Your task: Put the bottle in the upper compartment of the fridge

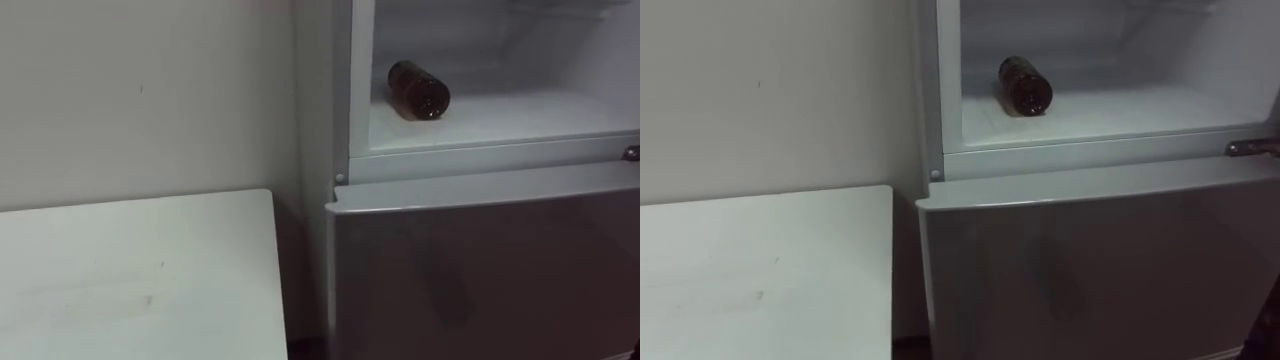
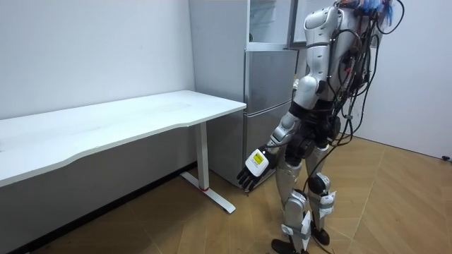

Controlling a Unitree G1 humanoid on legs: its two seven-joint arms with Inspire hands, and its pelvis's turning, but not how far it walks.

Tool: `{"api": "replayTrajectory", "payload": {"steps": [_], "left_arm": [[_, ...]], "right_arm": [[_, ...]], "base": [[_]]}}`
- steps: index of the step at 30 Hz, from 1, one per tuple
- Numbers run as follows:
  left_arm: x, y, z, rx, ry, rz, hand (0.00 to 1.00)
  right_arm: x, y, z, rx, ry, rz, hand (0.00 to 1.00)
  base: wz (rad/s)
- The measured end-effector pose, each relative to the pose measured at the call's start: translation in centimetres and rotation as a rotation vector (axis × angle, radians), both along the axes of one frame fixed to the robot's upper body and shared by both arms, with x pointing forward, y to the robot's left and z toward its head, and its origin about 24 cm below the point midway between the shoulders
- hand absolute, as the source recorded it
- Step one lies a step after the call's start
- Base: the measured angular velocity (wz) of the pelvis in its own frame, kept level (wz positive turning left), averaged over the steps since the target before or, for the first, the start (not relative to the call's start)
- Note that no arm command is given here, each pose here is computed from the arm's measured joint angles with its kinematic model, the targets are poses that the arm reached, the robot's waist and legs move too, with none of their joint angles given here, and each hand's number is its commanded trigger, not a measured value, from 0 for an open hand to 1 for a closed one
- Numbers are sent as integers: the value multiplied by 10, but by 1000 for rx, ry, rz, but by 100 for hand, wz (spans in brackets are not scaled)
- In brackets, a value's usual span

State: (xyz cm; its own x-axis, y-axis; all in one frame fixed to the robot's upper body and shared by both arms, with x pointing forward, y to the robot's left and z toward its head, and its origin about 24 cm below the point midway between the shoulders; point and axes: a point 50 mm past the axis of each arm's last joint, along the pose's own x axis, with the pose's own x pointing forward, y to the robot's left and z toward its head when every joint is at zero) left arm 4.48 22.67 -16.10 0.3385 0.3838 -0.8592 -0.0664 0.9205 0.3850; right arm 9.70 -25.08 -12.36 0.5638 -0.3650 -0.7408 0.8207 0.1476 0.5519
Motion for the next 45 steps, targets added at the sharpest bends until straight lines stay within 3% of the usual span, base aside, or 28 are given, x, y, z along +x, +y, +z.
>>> {"api": "replayTrajectory", "payload": {"steps": [4, 10, 29, 35, 38, 45], "left_arm": [[-1, 0, -2, -3, 21, 0, 0], [-2, 0, -2, -24, 27, 1, 0], [-5, 1, -3, -26, 60, 6, 0], [-5, 2, -3, -27, 61, 0, 0], [-7, 2, -3, -31, 66, 4, 0], [-11, 13, -1, -6, 65, 33, 0]], "right_arm": [[-40, 3, -24, 1, 220, 46, 0], [-78, 11, -39, 70, 366, 80, 0], [-106, 39, -50, 223, 471, 300, 0], [-102, 39, -50, 249, 443, 253, 0], [-96, 33, -48, 263, 388, 140, 0], [-41, -4, -29, 186, 136, -104, 0]], "base": [[0], [-1], [-3], [-3], [0], [0]]}}
